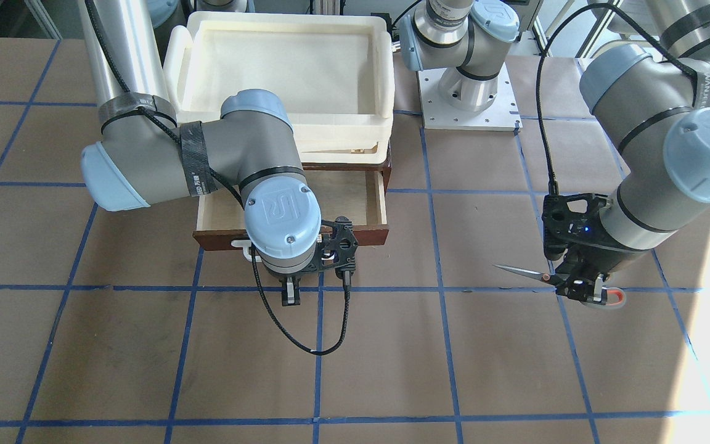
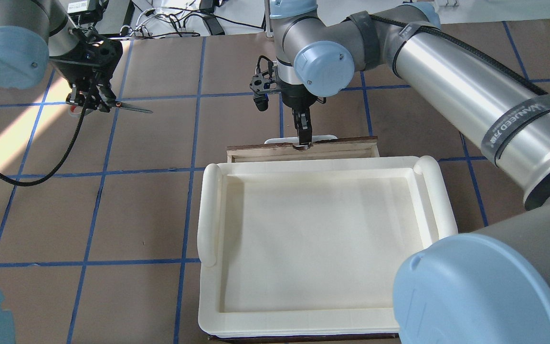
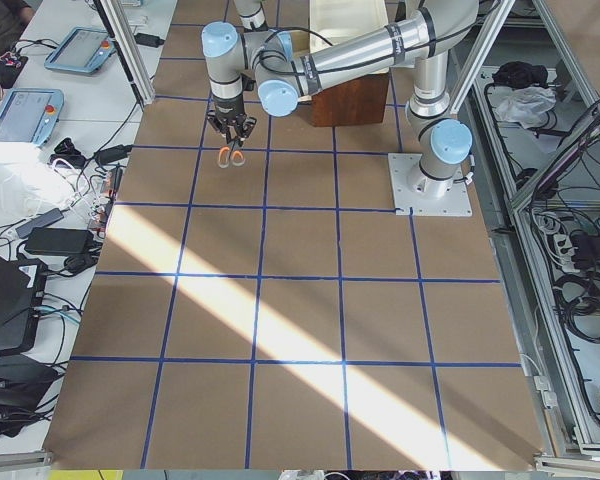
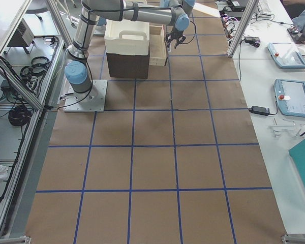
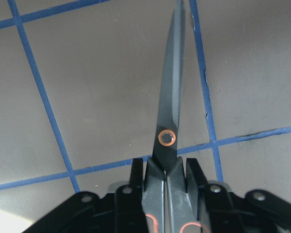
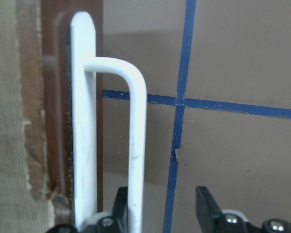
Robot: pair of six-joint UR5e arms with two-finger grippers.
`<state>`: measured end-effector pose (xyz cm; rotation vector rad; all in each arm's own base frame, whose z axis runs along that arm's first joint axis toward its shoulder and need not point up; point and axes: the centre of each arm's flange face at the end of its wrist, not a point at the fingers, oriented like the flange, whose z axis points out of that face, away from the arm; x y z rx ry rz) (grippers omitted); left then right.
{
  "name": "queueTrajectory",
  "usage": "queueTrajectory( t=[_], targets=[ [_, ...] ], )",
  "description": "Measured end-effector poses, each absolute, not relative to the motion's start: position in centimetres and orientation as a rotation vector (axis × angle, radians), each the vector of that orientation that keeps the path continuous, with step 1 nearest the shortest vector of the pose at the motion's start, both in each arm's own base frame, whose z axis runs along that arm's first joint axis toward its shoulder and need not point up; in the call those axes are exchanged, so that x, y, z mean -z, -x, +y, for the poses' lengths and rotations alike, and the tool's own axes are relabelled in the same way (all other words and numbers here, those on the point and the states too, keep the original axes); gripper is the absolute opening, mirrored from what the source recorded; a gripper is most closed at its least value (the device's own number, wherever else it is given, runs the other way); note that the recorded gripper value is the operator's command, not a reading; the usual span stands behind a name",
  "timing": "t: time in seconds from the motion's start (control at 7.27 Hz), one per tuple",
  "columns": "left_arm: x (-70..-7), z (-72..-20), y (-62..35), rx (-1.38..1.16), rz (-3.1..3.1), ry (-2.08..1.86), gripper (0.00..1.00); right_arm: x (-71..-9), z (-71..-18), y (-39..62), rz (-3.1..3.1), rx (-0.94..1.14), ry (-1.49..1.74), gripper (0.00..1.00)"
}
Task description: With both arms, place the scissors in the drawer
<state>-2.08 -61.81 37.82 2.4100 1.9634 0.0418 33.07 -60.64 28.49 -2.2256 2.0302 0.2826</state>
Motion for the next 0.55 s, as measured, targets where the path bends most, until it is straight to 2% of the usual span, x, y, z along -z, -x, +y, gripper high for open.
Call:
queueTrajectory(
  t=[0.14, 0.28, 0.55],
  targets=[
    [-38.3, -61.4, 4.0, -0.038, 1.962, -2.413, 0.0, -28.5, -61.1, -33.2, 2.033, -0.276, 2.228, 0.58],
    [-38.8, -61.0, 6.1, -0.03, 1.955, -2.416, 0.0, -28.6, -61.4, -33.2, 2.035, -0.266, 2.231, 0.64],
    [-39.5, -60.1, 9.1, -0.019, 1.946, -2.42, 0.0, -28.8, -62.2, -33.4, 2.043, -0.233, 2.241, 0.64]
  ],
)
